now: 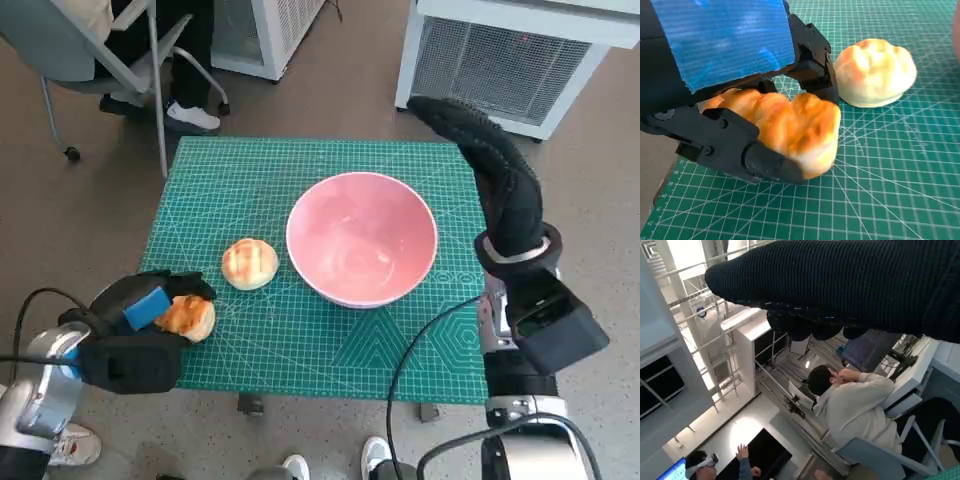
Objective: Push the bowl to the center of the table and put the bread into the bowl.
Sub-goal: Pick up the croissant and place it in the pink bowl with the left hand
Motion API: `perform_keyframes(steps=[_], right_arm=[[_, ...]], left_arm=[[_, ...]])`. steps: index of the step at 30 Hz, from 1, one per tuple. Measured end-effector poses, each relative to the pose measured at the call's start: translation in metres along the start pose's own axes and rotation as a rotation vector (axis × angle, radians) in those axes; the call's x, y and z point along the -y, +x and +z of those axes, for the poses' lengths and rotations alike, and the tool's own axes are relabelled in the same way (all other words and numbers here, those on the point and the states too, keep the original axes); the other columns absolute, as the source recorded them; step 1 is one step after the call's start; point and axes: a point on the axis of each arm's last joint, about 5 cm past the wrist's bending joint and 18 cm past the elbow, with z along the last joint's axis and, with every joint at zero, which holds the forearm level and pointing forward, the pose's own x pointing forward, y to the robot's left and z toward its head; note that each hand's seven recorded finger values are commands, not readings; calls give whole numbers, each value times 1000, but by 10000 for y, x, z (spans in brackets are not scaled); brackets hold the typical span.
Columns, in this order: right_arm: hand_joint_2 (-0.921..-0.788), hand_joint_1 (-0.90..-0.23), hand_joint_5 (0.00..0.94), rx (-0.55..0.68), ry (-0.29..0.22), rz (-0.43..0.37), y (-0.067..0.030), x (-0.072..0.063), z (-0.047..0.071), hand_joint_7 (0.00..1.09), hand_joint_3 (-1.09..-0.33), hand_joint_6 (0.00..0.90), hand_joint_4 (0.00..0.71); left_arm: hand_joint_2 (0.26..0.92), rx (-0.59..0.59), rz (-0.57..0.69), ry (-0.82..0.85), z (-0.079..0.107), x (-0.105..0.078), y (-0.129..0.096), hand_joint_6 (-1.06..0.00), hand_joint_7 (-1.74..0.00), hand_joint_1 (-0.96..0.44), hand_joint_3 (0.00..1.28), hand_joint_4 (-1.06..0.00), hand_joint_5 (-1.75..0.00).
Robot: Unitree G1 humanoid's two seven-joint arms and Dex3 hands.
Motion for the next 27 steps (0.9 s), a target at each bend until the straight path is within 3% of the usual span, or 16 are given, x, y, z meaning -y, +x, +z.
perform_keyframes(steps=[7,15,22,27], right_arm=[[-921,-591,13,1,1,-2,7,3,11,636,-857,-1,254],[-921,-586,13,-2,1,-6,11,9,15,625,-859,-1,254],[-921,-589,14,-5,1,-7,11,12,17,619,-858,-1,254],[-921,-591,15,-5,2,-7,13,10,18,618,-854,-1,255]], left_arm=[[920,72,120,-32,110,-319,-130,-572,-1223,1,125,-613,-1255],[920,221,359,-28,400,-783,-191,-598,-1237,1,104,-630,-1195],[920,391,502,-36,759,-1039,-41,-604,-1250,0,98,-638,-1167],[920,493,505,-22,1032,-1121,168,-596,-1246,0,97,-648,-1169]])
